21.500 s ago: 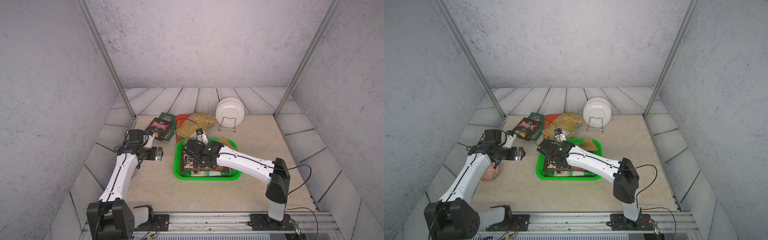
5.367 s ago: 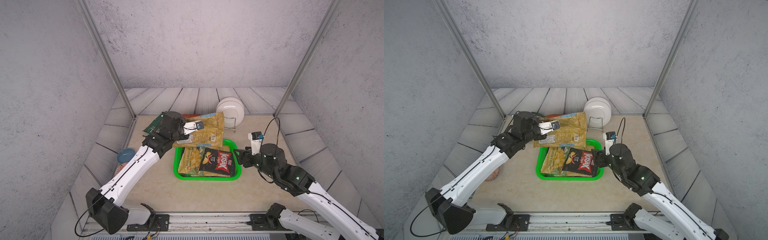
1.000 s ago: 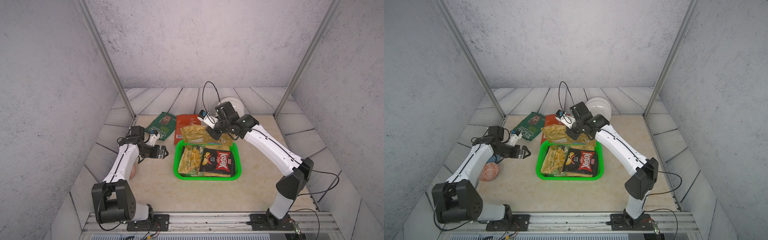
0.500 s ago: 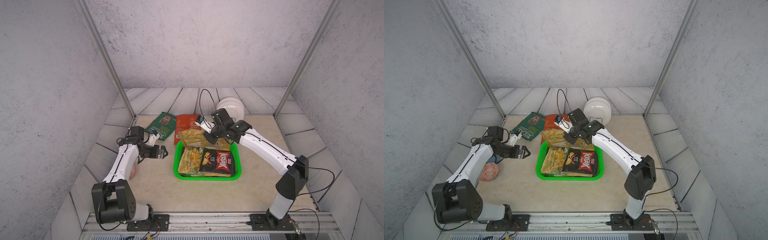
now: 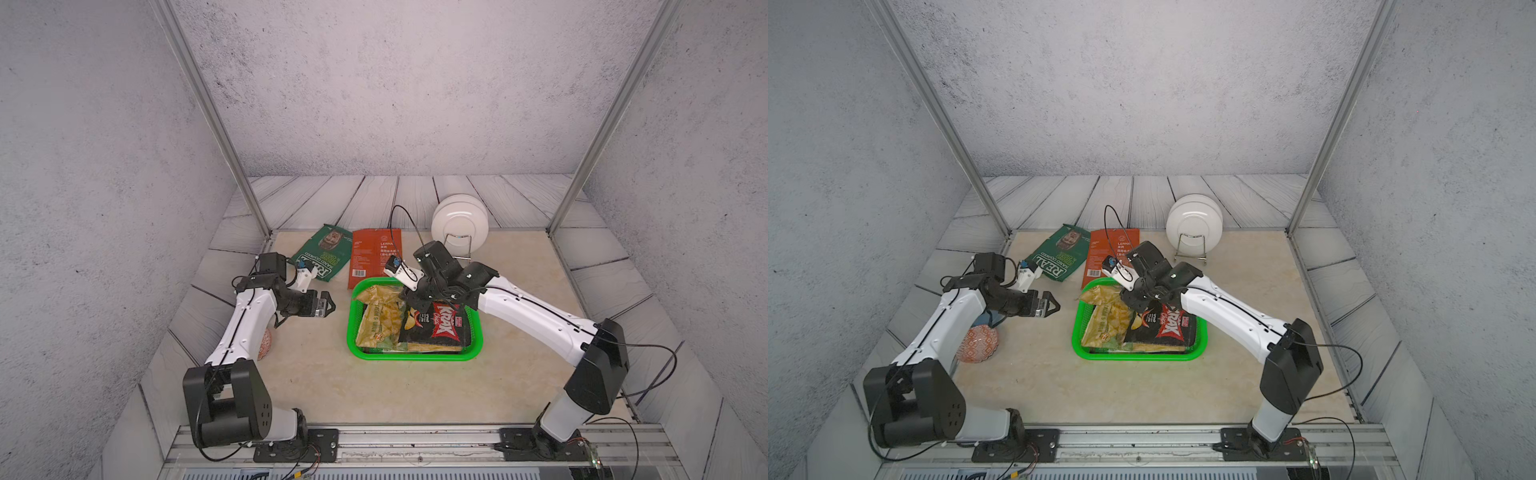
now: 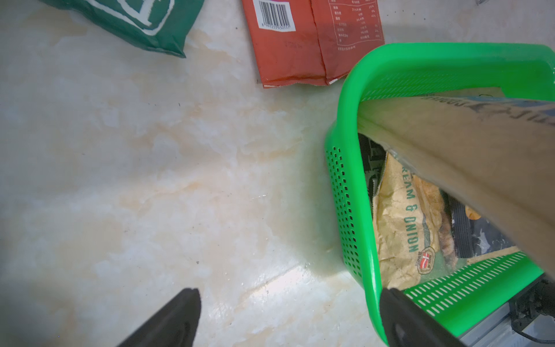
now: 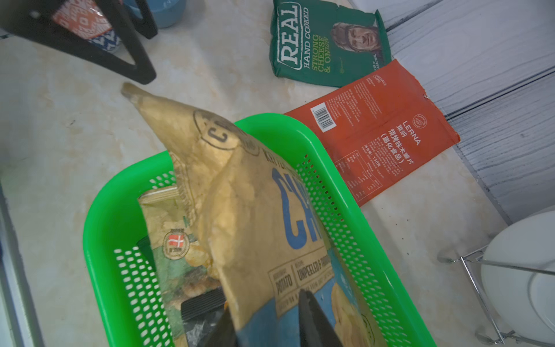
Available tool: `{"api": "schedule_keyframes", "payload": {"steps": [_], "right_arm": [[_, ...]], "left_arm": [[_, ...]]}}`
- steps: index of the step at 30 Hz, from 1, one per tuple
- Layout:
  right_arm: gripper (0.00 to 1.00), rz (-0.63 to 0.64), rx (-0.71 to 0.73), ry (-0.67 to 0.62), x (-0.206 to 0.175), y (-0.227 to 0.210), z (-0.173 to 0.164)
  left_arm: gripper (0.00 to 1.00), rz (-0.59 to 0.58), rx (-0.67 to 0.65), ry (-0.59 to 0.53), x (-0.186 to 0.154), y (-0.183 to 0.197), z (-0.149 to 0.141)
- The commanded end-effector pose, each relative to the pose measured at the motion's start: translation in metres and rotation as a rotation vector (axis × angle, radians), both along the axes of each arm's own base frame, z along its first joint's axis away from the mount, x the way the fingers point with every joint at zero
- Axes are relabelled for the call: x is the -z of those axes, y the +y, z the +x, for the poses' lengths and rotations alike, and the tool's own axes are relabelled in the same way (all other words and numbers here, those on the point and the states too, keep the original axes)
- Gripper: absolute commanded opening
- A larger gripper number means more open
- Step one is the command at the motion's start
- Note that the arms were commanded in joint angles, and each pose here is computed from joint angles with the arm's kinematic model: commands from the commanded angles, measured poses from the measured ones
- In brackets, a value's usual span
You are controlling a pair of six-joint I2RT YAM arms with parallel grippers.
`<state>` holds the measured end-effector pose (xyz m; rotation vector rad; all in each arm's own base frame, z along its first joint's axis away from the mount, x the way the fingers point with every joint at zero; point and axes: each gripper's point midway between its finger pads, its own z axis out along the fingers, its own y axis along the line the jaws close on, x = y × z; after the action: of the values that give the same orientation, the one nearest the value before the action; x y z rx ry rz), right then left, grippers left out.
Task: Put the potato chips into the basket
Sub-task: Place the potato chip in the basket.
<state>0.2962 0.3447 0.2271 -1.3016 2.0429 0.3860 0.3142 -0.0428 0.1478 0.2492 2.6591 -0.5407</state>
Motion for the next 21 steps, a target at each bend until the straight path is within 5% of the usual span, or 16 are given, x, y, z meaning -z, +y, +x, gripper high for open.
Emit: {"api": "schedule_keyframes", "payload": {"steps": [1, 11, 21], "right_arm": [[0.41, 0.117, 0.014, 0.015, -0.036, -0.010, -0.020], [0.46, 0.262, 0.060, 0.202, -0.034, -0.017, -0.057], [0.45, 0.325, 0.242, 0.422, 0.030, -0.004, -0.050]], "left_arm": [[0.99, -0.017, -0.007, 0.011, 0.001, 0.001, -0.004], [0.99, -0.023, -0.007, 0.014, 0.002, 0.000, -0.004], [1.00, -0.030, 0.005, 0.015, 0.004, -0.001, -0.003]]}}
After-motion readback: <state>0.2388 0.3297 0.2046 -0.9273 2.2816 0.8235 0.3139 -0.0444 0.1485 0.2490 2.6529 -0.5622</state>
